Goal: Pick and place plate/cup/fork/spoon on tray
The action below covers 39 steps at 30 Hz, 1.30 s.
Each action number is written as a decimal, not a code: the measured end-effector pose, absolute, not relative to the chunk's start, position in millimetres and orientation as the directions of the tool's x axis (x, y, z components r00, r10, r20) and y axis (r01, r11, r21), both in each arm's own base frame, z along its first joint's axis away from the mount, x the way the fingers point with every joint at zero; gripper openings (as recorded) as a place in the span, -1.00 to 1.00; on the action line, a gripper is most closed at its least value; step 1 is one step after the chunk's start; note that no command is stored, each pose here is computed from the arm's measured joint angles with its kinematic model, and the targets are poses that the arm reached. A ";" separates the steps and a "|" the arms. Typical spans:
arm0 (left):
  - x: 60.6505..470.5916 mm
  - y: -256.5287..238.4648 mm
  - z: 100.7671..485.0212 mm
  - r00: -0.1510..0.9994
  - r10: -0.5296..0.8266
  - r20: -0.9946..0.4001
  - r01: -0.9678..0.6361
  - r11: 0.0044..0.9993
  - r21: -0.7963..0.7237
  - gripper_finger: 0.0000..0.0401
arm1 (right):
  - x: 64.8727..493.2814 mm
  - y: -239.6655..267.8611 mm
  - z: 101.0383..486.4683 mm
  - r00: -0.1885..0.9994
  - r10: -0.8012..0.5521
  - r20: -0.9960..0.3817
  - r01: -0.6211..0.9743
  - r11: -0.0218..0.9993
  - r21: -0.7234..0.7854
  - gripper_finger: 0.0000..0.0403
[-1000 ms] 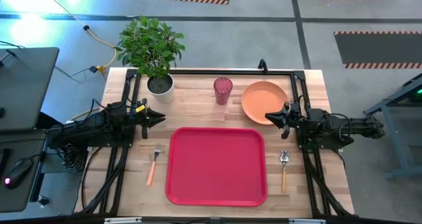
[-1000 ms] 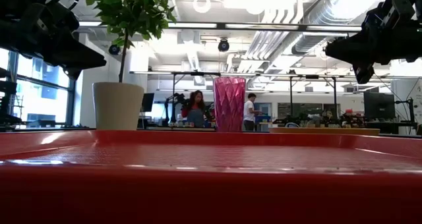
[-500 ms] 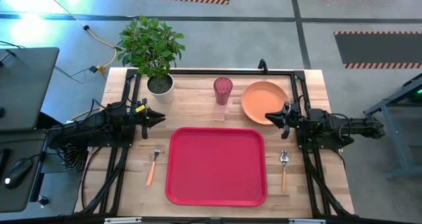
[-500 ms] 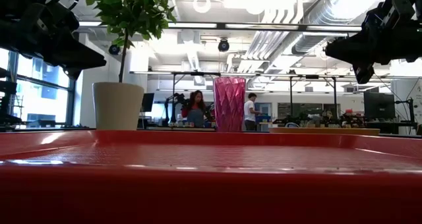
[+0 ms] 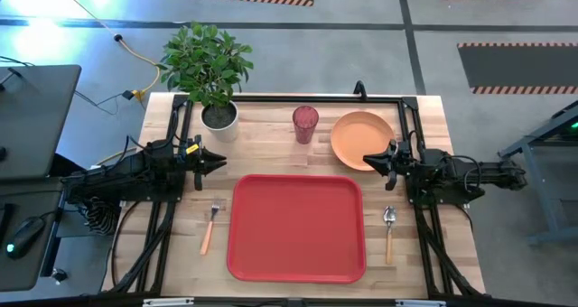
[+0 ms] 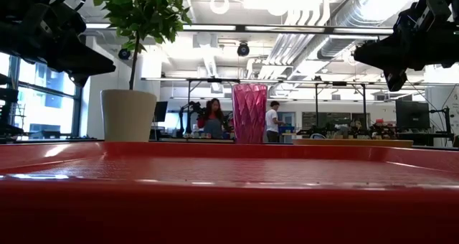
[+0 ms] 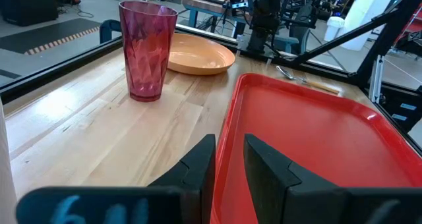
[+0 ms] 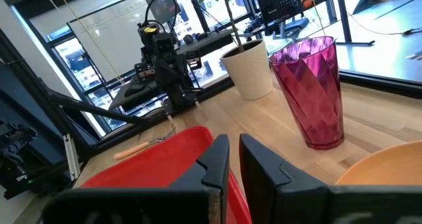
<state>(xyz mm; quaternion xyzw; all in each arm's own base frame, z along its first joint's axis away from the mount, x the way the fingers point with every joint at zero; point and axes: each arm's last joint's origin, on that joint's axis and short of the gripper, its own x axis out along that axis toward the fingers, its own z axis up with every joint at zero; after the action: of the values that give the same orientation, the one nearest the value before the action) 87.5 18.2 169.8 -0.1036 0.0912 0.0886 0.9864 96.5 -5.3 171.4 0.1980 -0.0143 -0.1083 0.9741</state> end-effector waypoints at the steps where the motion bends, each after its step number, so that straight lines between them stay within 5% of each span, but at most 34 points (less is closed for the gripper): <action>1: 87.5 18.2 169.8 0.968 0.156 -0.199 -0.194 0.963 -0.188 -0.66 | 96.5 -5.3 171.4 0.976 -0.216 -0.015 0.205 0.898 0.389 -0.86; 25: 87.6 18.2 170.1 0.968 0.156 -0.195 -0.193 0.962 -0.193 -0.66 | 96.5 -5.3 171.5 0.976 -0.217 -0.015 0.205 0.898 0.389 -0.86; 39: 87.6 18.1 170.6 0.970 0.153 -0.190 -0.214 0.907 -0.363 -0.66 | 96.5 -5.3 171.4 0.976 -0.217 -0.015 0.205 0.898 0.389 -0.86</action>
<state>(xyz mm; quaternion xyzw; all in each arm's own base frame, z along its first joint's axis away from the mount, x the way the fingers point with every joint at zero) 87.6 18.1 170.6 -0.1942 0.0790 0.0943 0.9732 96.5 -5.3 171.4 0.1980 -0.0142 -0.1083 0.9741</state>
